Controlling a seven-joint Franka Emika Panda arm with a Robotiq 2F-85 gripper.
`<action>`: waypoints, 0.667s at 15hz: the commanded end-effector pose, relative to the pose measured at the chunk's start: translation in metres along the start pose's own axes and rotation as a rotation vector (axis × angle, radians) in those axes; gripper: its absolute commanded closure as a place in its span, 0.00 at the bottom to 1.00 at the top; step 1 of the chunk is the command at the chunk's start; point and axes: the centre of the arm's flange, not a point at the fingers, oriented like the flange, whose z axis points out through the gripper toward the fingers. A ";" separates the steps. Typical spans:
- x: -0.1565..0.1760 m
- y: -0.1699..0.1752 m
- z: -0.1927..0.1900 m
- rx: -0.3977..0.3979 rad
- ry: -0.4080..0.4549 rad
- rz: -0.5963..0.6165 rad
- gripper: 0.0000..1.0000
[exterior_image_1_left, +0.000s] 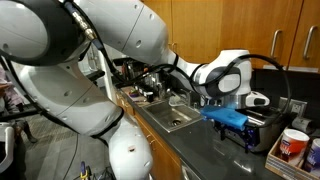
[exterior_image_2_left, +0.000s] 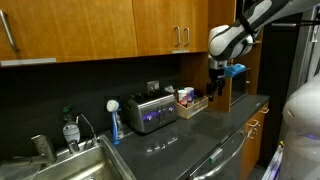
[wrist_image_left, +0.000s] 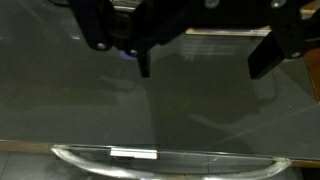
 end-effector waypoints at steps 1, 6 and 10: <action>0.006 -0.002 0.005 0.009 -0.001 0.034 0.00; 0.024 0.001 0.004 0.009 0.040 0.100 0.00; 0.049 0.007 0.005 0.022 0.113 0.164 0.00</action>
